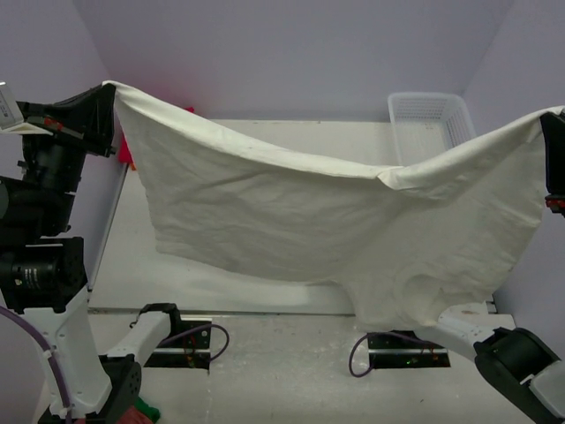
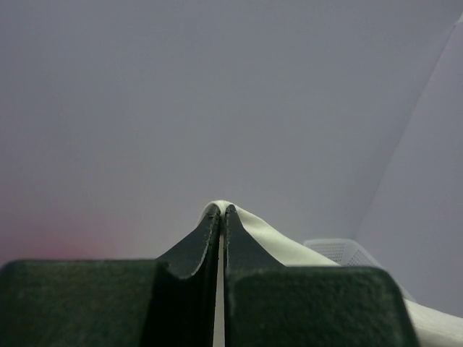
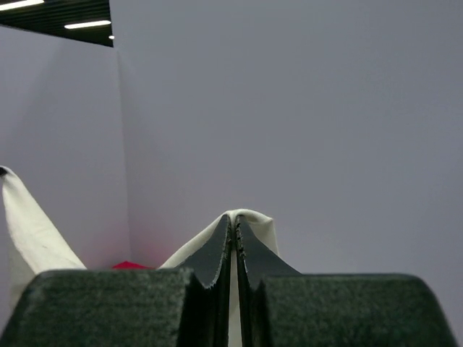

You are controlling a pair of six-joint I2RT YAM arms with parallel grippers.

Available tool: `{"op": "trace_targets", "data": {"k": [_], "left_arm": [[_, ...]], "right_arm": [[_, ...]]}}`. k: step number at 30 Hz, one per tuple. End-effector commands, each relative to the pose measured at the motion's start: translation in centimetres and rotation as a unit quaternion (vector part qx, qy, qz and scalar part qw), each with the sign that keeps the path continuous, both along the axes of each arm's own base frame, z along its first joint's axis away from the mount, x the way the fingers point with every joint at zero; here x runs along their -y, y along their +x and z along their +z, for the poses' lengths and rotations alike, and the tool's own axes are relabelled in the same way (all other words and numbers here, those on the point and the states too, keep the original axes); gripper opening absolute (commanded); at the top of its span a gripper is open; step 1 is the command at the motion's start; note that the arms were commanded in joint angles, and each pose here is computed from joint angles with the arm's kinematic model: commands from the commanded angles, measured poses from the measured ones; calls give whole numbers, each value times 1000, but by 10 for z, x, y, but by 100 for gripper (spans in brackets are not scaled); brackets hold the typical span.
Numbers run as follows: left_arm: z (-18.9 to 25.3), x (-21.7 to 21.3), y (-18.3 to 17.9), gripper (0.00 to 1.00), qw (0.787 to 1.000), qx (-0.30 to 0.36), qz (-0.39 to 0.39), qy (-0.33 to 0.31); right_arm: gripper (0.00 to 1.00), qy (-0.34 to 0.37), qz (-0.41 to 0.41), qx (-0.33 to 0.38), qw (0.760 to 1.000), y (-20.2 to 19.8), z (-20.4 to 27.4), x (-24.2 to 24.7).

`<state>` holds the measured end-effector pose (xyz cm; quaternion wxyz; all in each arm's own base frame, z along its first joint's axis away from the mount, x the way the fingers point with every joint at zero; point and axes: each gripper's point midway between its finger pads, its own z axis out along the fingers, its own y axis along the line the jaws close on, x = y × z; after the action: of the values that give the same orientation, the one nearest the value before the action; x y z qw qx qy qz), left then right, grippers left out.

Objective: Fold and stack the t-shirts
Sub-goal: Flatten out the tshirt

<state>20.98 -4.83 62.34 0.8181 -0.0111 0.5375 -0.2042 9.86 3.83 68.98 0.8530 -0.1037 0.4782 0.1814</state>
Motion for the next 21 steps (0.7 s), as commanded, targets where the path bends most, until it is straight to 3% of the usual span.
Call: {"op": "trace_targets", "data": {"k": [1,12,21], "left_arm": [[21,4,1,0,999,34,-8,11],[43,7,-29,0,996,83,-16,10],[51,2,-70,0,995,95,6,14]], "right_arm": [[0,-17,31,71,997,-11,29,-13],[0,-32,69,103,992,-30,36,-22],[0,-39,157,118,980,-70,31,-35]]}}
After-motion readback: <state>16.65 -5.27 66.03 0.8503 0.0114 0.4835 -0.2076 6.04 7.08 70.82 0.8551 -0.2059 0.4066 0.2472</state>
